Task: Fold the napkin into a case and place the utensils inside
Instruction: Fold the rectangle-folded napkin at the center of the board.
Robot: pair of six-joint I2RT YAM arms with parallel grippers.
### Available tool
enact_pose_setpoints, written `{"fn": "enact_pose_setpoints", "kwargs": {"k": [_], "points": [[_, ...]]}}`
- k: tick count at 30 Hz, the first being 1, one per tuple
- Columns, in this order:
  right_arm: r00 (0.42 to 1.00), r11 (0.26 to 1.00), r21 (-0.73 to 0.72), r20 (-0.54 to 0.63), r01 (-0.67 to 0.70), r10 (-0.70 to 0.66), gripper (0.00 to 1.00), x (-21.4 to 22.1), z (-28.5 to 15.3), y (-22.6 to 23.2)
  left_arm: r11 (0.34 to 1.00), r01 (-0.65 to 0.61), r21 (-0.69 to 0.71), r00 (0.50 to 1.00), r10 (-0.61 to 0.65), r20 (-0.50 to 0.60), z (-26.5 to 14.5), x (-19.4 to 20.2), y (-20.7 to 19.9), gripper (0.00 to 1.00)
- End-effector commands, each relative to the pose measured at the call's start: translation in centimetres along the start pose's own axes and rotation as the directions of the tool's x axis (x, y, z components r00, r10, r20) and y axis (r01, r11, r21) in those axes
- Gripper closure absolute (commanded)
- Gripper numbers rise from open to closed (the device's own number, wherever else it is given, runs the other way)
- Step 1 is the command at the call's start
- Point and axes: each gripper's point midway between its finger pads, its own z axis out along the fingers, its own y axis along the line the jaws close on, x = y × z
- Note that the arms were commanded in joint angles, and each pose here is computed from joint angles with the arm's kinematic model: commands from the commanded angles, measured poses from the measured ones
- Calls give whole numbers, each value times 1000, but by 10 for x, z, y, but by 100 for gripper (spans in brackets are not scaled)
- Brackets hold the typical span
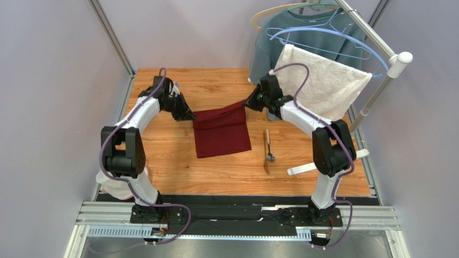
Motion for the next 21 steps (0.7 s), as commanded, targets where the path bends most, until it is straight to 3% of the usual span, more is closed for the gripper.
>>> {"fn": "enact_pose_setpoints", "kwargs": {"k": [1,11,21], "points": [[991,981,-143,38,129,-125,100,-41,4,57,999,14,39,997,-17,79,-6,-53,-19,100],[985,938,-306,103,162,-136,100,-82,38,113,981,-92,173,968,48,247,-16,-143,-63,100],[982,908,-385,151,162,-111,100,-107,36,135,945,-128,300,974,63,219,0,-171,-67,100]]}}
